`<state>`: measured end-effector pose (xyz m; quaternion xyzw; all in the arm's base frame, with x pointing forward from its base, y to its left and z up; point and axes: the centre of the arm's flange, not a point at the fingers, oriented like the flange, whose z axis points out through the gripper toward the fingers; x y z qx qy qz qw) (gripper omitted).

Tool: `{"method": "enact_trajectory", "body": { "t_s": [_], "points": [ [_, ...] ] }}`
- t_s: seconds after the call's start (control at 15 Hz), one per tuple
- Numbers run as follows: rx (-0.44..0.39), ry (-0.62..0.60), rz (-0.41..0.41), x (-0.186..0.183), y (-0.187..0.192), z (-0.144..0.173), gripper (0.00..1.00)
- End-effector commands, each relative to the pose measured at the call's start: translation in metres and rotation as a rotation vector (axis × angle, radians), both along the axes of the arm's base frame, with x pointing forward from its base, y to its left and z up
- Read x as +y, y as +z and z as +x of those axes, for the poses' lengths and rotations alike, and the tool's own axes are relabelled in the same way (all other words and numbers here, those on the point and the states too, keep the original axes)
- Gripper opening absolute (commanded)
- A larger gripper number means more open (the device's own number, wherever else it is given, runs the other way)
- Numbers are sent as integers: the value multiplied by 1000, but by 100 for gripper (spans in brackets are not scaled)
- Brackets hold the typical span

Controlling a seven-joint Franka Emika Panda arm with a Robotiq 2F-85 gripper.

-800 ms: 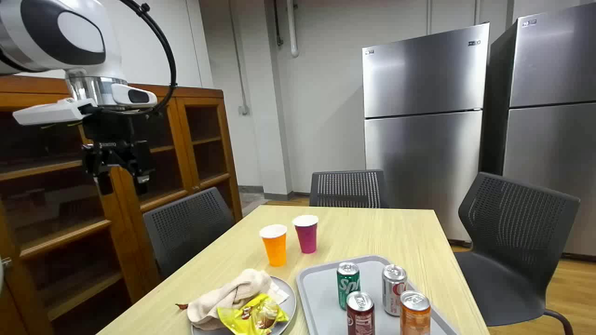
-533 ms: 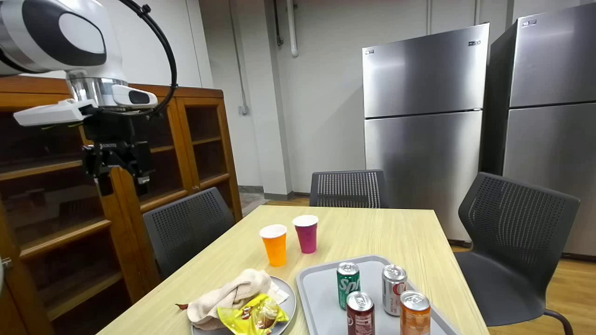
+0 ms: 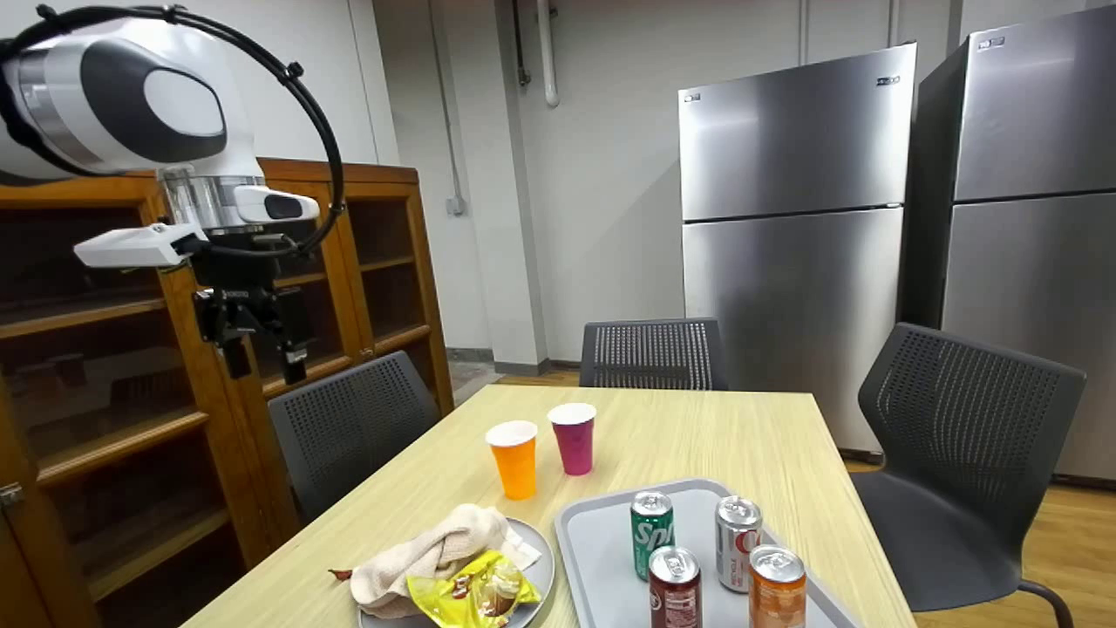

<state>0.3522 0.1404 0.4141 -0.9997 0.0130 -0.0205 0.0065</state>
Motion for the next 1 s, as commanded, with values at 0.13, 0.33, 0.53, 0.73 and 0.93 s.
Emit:
{"method": "enact_trajectory", "body": {
  "t_s": [0.13,0.33,0.53,0.73,0.93],
  "points": [
    [-42,-119,-2,-21,-27,17,100],
    [-38,-142,0,-37,-41,23,100],
    [-25,-160,-4,-55,-57,30,100],
    [-7,-196,-21,-77,-78,37,100],
    [5,-222,-43,-95,-100,45,100]
  ]
}}
